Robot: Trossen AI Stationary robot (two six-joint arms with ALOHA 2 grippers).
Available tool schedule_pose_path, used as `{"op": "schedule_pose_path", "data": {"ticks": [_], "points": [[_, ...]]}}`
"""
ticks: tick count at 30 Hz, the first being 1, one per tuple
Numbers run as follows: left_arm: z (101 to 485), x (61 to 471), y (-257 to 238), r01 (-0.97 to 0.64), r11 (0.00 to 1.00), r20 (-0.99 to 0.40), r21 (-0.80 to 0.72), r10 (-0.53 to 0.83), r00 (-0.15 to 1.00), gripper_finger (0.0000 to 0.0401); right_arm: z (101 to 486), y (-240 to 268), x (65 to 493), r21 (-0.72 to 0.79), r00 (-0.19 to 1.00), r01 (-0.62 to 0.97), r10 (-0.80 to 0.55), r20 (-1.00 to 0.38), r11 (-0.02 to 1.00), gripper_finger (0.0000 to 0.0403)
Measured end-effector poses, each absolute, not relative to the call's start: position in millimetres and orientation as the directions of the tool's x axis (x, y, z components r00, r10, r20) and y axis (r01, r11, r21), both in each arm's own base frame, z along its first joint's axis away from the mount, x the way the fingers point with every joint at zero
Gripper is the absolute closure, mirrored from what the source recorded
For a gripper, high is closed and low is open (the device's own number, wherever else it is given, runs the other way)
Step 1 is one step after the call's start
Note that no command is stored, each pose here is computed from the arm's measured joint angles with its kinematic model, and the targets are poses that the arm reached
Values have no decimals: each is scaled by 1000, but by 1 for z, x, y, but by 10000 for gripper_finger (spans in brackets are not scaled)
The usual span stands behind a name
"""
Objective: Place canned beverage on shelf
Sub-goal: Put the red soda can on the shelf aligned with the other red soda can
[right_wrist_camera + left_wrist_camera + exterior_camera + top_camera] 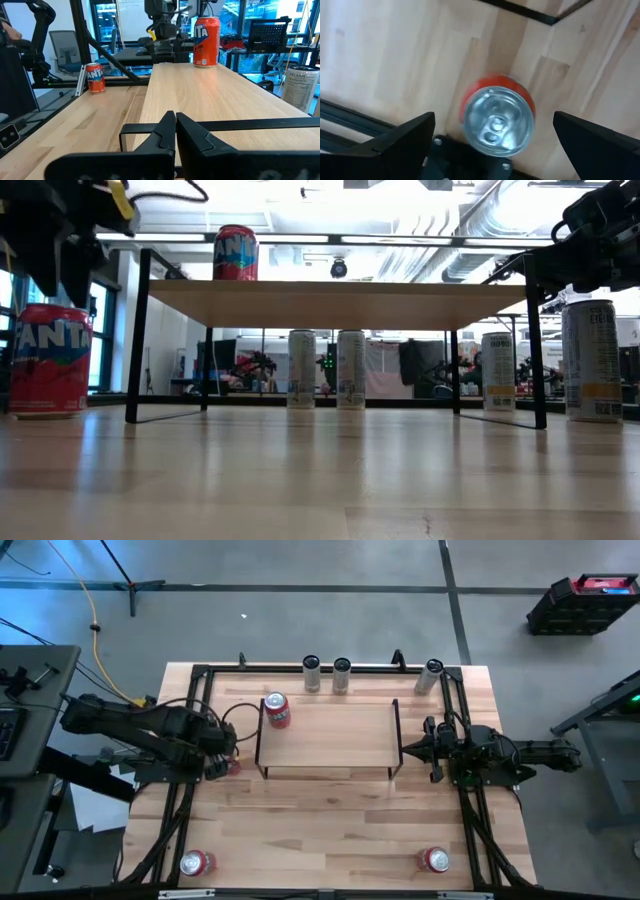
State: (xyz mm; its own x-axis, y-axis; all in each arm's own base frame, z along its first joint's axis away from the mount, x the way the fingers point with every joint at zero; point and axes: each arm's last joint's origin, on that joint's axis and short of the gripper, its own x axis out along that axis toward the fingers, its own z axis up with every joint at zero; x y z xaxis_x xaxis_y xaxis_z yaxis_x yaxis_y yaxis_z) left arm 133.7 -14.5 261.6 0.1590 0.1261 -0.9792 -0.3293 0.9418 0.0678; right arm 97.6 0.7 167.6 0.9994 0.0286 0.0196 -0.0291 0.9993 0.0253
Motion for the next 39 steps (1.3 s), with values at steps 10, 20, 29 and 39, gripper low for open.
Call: {"op": "schedule_pose_path", "data": {"ticks": [10, 20, 29, 39], "points": [[229, 132, -8, -365, 928, -988, 76, 120, 99, 1, 168, 1, 98, 25, 999, -29, 28, 20, 999, 402], [217, 135, 6, -452, 892, -991, 15, 75, 115, 1, 168, 1, 98, 25, 999, -29, 29, 20, 999, 402], [217, 137, 5, -393, 920, -988, 9, 68, 137, 14, 168, 1, 98, 26, 999, -29, 28, 19, 999, 402], [217, 137, 5, -386, 922, -989, -8, 50, 141, 50, 168, 1, 98, 25, 999, -29, 28, 19, 999, 402]]}}
